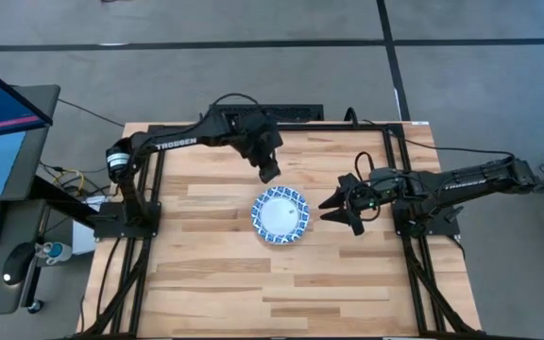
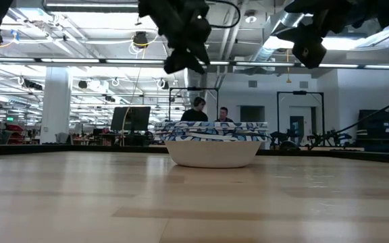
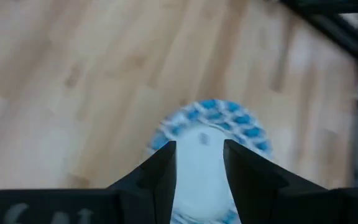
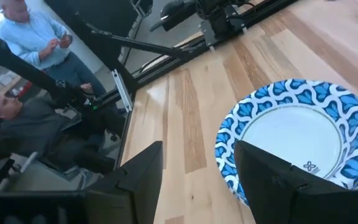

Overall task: Nest bowls inside each other
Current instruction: Return to Home Position

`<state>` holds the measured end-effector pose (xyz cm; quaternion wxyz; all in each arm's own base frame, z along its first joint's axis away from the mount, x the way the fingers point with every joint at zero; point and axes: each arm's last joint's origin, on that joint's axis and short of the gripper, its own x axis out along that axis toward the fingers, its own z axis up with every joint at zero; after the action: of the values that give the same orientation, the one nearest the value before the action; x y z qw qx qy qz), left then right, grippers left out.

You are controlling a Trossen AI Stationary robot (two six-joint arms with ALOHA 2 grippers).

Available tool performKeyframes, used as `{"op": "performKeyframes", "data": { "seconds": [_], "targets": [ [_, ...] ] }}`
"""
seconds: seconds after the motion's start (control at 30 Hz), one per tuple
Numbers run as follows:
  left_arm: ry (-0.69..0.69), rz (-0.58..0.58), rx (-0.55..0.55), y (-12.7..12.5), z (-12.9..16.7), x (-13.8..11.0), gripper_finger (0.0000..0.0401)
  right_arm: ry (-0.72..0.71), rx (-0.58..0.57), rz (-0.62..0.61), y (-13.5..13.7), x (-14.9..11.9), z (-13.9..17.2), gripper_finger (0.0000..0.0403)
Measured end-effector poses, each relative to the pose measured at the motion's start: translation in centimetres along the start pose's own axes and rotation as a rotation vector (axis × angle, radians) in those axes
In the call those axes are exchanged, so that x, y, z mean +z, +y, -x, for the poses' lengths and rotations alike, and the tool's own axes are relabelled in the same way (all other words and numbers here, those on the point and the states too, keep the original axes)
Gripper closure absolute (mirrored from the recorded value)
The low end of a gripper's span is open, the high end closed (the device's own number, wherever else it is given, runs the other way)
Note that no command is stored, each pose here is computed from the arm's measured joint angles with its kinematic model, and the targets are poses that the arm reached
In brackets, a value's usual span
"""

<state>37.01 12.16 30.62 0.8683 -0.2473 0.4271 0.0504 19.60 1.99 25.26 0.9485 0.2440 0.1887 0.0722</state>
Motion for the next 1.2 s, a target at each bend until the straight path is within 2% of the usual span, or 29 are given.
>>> {"op": "performKeyframes", "data": {
  "seconds": [0.13,0.4,0.5,0.57,0.67,0.8,0.87,1.0,1.13,1.2],
  "targets": [
    [0.057,0.010,-0.052,-1.7,0.9,0.0,0.0278,0.004,-0.002,-0.009,0.0,0.0,-0.1,0.0182],
    [0.095,-0.084,-0.076,-5.4,2.6,-0.1,0.0278,0.002,-0.002,-0.034,0.0,0.0,-0.2,0.0182],
    [0.081,-0.085,-0.054,-5.6,2.6,0.0,0.0278,-0.049,0.033,0.002,0.3,0.5,0.0,0.0182],
    [0.075,-0.113,-0.074,-5.8,2.6,0.1,0.0278,-0.114,0.106,0.070,0.9,1.2,0.5,0.0182],
    [-0.013,-0.175,-0.154,-6.9,4.4,0.4,0.0278,-0.230,0.218,0.169,2.1,2.4,1.8,0.0182],
    [-0.195,-0.276,-0.190,-8.4,9.7,0.3,0.0278,-0.269,0.241,0.202,2.6,2.5,4.2,0.0182],
    [-0.265,-0.323,-0.151,-8.7,12.4,-0.4,0.0278,-0.243,0.207,0.184,2.4,1.9,5.2,0.0182],
    [-0.360,-0.381,-0.060,-8.7,16.5,-3.0,0.0278,-0.282,0.193,0.201,2.2,1.2,6.8,0.0182],
    [-0.370,-0.370,-0.064,-7.9,17.2,-5.9,0.0278,-0.332,0.169,0.250,1.7,0.2,7.8,0.0182],
    [-0.364,-0.383,-0.113,-7.3,16.7,-7.6,0.0278,-0.346,0.130,0.254,1.0,-0.5,8.0,0.0182]
  ]
}}
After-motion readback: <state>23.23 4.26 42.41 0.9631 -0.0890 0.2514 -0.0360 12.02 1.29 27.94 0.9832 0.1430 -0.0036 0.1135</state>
